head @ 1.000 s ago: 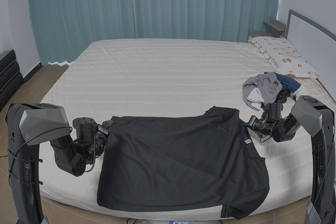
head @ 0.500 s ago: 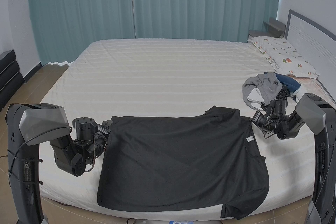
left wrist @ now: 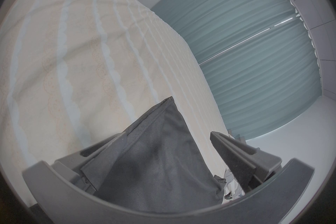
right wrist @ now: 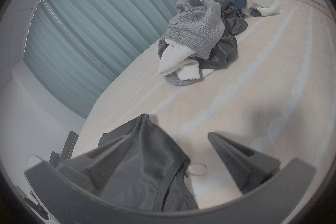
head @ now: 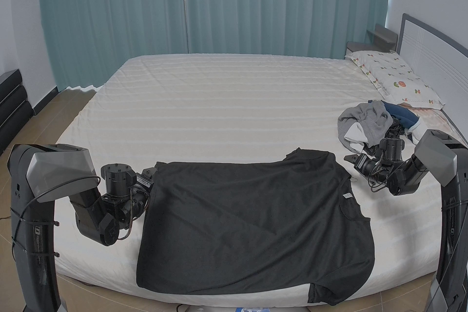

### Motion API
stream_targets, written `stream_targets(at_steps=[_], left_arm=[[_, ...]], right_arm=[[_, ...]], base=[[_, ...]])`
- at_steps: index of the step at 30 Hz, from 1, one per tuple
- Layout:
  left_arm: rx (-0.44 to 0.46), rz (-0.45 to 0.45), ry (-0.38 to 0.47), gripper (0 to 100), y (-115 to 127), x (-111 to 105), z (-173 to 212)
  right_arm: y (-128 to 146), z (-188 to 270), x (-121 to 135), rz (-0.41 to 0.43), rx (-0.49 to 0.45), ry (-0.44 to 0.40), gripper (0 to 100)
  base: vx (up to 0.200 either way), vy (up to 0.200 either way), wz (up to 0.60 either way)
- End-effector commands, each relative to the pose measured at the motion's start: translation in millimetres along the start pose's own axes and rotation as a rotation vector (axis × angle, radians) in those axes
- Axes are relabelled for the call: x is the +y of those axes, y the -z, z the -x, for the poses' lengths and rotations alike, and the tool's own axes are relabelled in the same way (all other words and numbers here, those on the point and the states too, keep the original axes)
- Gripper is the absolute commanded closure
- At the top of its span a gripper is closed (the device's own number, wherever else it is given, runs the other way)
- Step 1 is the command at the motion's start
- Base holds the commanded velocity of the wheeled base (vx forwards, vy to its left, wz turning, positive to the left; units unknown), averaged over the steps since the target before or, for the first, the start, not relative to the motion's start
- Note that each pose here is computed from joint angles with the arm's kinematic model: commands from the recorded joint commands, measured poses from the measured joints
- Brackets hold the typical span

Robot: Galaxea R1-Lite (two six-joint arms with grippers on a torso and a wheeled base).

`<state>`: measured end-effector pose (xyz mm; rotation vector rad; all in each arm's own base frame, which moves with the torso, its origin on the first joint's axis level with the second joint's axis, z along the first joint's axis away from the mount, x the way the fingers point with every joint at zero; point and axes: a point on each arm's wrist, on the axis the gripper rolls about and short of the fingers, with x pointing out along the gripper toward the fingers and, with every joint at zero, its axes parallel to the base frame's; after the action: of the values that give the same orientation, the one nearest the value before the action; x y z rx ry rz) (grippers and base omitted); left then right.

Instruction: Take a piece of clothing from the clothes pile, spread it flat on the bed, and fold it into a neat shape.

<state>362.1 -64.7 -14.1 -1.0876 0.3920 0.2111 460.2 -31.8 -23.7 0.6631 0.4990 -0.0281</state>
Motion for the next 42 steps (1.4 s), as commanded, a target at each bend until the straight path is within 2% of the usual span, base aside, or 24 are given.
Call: stream_targets(at_steps=[1, 3, 6, 8, 9, 13, 16, 19, 22, 25, 26, 29, 33, 36, 37, 42], left_arm=[[0.003, -0.013, -0.009, 0, -0.1, 1.4, 4.2], [0.011, -0.025, -0.024, 0, 1.6, 4.8, 9.7], [0.005, -0.017, 0.012, 0, 0.3, 0.6, 18.8], [0.006, -0.015, 0.014, 0, 0.3, 0.7, 19.6], [0.02, -0.016, 0.025, 0, 0.5, 0.4, 26.1], [0.042, -0.019, 0.03, 0, 2.3, -1.4, 33.3], [0.031, -0.017, 0.053, 0, -1.7, -9.4, 40.7], [0.013, -0.051, 0.081, 0, -7.5, -17.7, 53.5], [0.016, -0.089, 0.097, 0, -11.3, -22.4, 71.1], [0.033, -0.102, 0.107, 0, -5.7, -25.0, 74.9], [0.07, -0.123, 0.111, 0, 7.1, -26.6, 79.3], [0.092, -0.134, 0.1, 0, 13.2, -23.5, 80.3], [0.121, -0.143, 0.039, 0, 17.5, -8.2, 85.3], [0.135, -0.148, 0.007, 0, 19.9, -0.3, 87.4], [0.153, -0.154, -0.036, 0, 22.9, 10.2, 88.8], [0.18, -0.166, -0.105, 0, 29.7, 29.3, 87.5]], right_arm=[[-6.4, 21.7, 8.1, 0.0, 0.011, -0.011, 0], [0.2, 38.6, 8.6, -0.003, 0.059, -0.015, 0], [11.2, 65.6, 7.8, 0.002, 0.134, -0.029, 0], [12.9, 68.1, 7.4, 0.003, 0.142, -0.029, 0], [20.4, 92.4, 2.0, 0.014, 0.179, -0.023, 0], [24.1, 120.1, -0.7, 0.033, 0.182, -0.009, 0], [34.5, 159.8, 1.6, 0.044, 0.207, 0.01, 0], [49.2, 188.3, 0.5, 0.064, 0.251, 0.025, 0], [62.0, 214.1, -0.1, 0.062, 0.29, -0.006, 0], [67.9, 224.1, -2.5, 0.055, 0.305, -0.019, 0], [75.6, 232.5, -5.2, 0.062, 0.314, -0.025, 0], [84.0, 234.8, -10.0, 0.081, 0.33, -0.02, 0], [88.8, 224.5, -16.9, 0.087, 0.337, -0.011, 0], [90.5, 218.1, -19.6, 0.089, 0.333, -0.013, 0], [95.3, 210.9, -23.3, 0.093, 0.338, -0.015, 0], [106.4, 185.8, -32.5, 0.121, 0.313, 0.002, 0]], base=[[0.0, 0.0, 0.0], [0.0, 0.0, 0.0], [0.0, 0.0, 0.0], [0.0, 0.0, 0.0], [0.0, 0.0, 0.0], [0.0, 0.0, 0.0], [-0.067, 0.0, 0.0], [-0.2, 0.0, 0.0], [-0.2, 0.0, 0.0], [-0.2, 0.0, 0.0], [-0.2, 0.0, 0.0], [-0.2, 0.0, 0.0], [-0.2, 0.0, 0.0], [0.0, 0.0, 0.0], [0.0, 0.0, 0.0], [0.0, 0.0, 0.0]])
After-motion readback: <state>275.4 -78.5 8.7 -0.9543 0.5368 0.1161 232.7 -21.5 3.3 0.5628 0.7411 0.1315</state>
